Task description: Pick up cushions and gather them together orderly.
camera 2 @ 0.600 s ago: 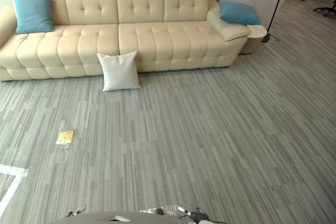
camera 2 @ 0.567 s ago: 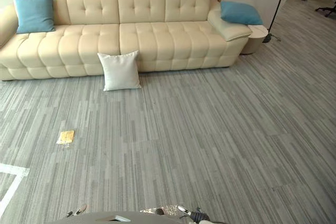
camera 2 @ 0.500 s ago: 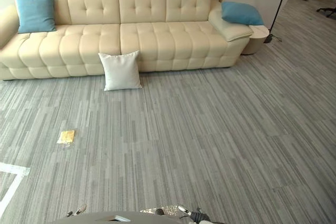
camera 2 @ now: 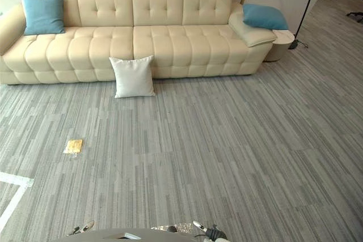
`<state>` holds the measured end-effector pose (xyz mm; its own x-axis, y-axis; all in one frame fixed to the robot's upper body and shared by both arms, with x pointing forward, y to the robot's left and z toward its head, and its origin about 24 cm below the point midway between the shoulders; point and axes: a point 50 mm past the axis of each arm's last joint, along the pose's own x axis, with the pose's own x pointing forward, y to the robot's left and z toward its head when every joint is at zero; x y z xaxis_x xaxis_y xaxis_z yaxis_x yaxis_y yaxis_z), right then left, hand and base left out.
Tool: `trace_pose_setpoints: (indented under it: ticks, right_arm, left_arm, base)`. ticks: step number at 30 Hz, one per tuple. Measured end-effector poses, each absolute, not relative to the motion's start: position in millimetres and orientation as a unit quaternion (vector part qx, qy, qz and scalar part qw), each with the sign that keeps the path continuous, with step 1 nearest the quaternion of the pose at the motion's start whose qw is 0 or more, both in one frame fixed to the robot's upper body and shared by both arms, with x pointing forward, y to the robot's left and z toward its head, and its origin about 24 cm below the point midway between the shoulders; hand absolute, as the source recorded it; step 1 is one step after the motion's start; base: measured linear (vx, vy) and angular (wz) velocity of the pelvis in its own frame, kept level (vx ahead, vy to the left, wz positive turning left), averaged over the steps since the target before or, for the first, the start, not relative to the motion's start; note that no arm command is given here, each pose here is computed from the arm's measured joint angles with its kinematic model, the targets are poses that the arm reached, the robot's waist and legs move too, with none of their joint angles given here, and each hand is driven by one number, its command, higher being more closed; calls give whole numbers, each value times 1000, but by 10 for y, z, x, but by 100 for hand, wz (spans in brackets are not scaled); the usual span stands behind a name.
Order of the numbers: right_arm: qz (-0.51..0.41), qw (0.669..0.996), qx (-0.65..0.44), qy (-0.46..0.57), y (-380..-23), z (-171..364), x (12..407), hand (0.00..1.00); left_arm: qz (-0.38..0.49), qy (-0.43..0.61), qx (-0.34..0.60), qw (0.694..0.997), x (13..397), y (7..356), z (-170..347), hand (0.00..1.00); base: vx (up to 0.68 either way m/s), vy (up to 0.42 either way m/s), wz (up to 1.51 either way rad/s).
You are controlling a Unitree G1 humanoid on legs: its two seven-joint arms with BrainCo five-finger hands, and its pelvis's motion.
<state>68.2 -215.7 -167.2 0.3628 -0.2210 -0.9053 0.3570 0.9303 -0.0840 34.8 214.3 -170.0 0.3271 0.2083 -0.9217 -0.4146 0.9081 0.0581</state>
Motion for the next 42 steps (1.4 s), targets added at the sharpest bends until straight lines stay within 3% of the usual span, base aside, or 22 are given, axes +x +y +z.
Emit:
trace_pose_setpoints:
  ticks: [30, 42]
  right_arm:
    - [-188, 821, 91, 531, -2138, -1676, 669, 0]
    - [-205, 849, 116, 474, -2182, -1581, 891, 0]
  left_arm:
    - [178, 535, -84, 821, 464, 2172, -1680, 0]
    - [201, 480, -126, 845, 719, 2129, -1611, 0]
  base:
    - [-26, -19, 7]
    - [80, 54, 10]
